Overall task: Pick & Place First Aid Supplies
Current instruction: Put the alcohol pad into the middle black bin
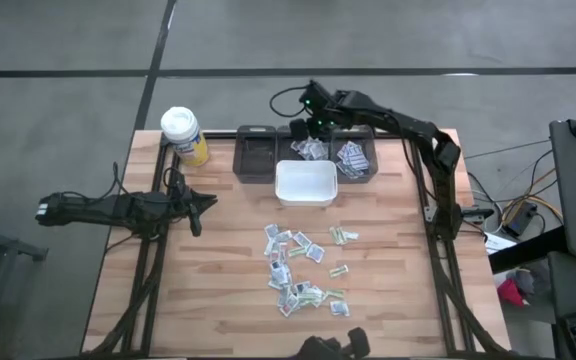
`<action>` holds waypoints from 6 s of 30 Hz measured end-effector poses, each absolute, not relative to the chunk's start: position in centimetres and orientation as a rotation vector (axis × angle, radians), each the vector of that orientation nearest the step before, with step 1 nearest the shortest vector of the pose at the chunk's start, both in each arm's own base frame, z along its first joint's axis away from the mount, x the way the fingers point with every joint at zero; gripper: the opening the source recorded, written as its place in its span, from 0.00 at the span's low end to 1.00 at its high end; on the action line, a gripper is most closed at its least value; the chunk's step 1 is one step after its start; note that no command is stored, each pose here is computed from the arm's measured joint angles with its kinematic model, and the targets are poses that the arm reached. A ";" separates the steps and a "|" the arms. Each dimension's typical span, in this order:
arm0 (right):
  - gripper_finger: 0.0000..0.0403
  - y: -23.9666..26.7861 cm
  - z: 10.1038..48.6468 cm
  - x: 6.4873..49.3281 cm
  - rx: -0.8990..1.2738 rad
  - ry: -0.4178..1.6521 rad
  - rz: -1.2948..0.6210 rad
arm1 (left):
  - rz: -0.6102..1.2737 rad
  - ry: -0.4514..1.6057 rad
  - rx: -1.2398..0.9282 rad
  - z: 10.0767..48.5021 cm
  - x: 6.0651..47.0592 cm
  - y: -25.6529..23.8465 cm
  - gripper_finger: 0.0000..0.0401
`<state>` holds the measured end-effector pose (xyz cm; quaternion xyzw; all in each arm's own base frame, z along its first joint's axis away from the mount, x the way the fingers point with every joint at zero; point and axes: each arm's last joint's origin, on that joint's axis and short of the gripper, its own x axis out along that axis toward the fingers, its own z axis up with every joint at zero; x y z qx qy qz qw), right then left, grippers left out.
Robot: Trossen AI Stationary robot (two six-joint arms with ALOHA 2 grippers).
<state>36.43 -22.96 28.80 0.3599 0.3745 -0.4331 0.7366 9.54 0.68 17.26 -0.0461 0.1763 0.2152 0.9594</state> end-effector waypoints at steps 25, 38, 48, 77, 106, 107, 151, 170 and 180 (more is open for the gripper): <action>0.02 -24.5 22.4 35.6 0.345 1.039 -0.737 | 0.438 0.355 -0.104 17.3 9.5 0.7 0.13; 0.02 -24.7 21.6 36.2 0.244 1.088 -0.628 | 0.439 0.355 -0.105 17.3 9.5 0.7 0.13; 0.18 -25.0 21.0 36.3 0.243 1.092 -0.600 | 0.442 0.351 -0.124 17.3 9.5 0.7 0.13; 0.17 -11.3 30.4 37.1 0.769 1.026 0.000 | 0.447 0.356 -0.142 17.2 9.5 0.7 0.13; 0.36 5.3 25.1 35.9 0.751 1.432 -0.346 | 0.446 0.352 -0.145 17.2 9.5 0.7 0.13; 0.37 5.2 24.6 35.8 0.736 1.435 -0.365 | 0.446 0.352 -0.146 17.2 9.5 0.7 0.13; 0.35 2.8 13.1 37.4 0.621 1.503 -0.295 | 0.394 0.338 -0.168 17.4 9.7 0.5 0.13; 0.06 4.0 12.5 37.0 0.480 1.532 -0.438 | 0.394 0.339 -0.168 17.4 9.7 0.5 0.13; 0.02 4.5 18.7 37.8 0.363 1.547 0.037 | 0.394 0.339 -0.168 17.4 9.7 0.5 0.13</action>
